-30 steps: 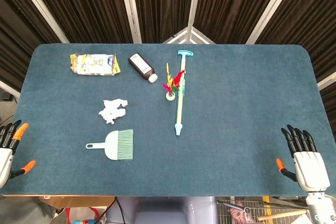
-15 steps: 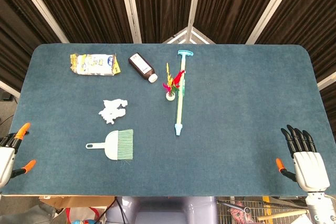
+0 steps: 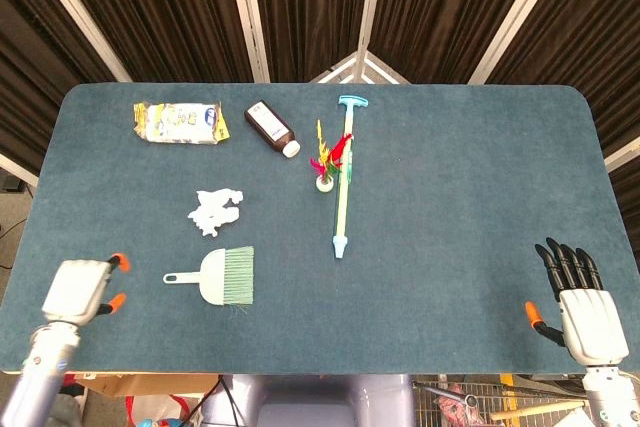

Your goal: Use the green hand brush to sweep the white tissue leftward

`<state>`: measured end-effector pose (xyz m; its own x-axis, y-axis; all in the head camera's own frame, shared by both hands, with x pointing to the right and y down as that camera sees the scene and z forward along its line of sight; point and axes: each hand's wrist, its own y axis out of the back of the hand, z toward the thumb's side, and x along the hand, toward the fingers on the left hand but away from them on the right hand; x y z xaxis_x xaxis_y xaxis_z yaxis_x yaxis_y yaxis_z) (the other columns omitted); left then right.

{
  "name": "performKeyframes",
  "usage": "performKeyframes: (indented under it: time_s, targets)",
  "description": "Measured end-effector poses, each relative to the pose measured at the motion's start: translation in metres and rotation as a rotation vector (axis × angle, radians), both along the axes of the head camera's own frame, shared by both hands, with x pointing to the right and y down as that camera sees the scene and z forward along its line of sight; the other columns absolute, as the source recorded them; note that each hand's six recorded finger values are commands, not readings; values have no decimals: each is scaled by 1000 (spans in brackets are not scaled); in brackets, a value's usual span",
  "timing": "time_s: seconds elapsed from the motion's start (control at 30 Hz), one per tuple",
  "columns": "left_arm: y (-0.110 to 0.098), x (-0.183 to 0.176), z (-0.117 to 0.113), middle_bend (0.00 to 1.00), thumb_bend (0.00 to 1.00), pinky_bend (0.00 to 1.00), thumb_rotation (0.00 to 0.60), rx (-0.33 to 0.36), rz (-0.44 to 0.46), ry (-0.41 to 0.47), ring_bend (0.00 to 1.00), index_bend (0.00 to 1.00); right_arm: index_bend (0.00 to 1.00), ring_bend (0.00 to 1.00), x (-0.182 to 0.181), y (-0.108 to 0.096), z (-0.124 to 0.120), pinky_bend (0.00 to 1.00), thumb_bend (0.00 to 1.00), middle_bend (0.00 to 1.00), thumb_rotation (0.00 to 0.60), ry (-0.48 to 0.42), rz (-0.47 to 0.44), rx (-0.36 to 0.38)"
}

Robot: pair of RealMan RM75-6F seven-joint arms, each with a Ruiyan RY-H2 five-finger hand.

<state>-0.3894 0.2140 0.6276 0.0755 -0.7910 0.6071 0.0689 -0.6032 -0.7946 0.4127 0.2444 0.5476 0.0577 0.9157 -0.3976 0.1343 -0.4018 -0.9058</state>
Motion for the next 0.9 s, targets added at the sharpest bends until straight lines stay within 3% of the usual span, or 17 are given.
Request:
performKeyframes:
  time_s: [0.33, 0.67, 0.77, 0.9]
  targets:
    - [-6, 58, 51, 1000, 406, 1000, 600, -112, -7, 9, 1000, 445, 0, 0, 0, 0, 0, 0, 375, 0, 600, -13, 3, -4]
    - [-7, 78, 76, 1000, 416, 1000, 600, -154, -28, -2, 1000, 442, 0, 0, 0, 0, -1, 0, 376, 0, 600, -20, 9, -6]
    - [-7, 79, 80, 1000, 462, 1000, 600, -161, -35, -5, 1000, 459, 0, 0, 0, 0, -1, 0, 376, 0, 600, -20, 8, -6]
    - [-5, 80, 85, 1000, 622, 1000, 600, -175, -41, -7, 1000, 609, 0, 0, 0, 1, -1, 0, 375, 0, 600, -18, 9, -7]
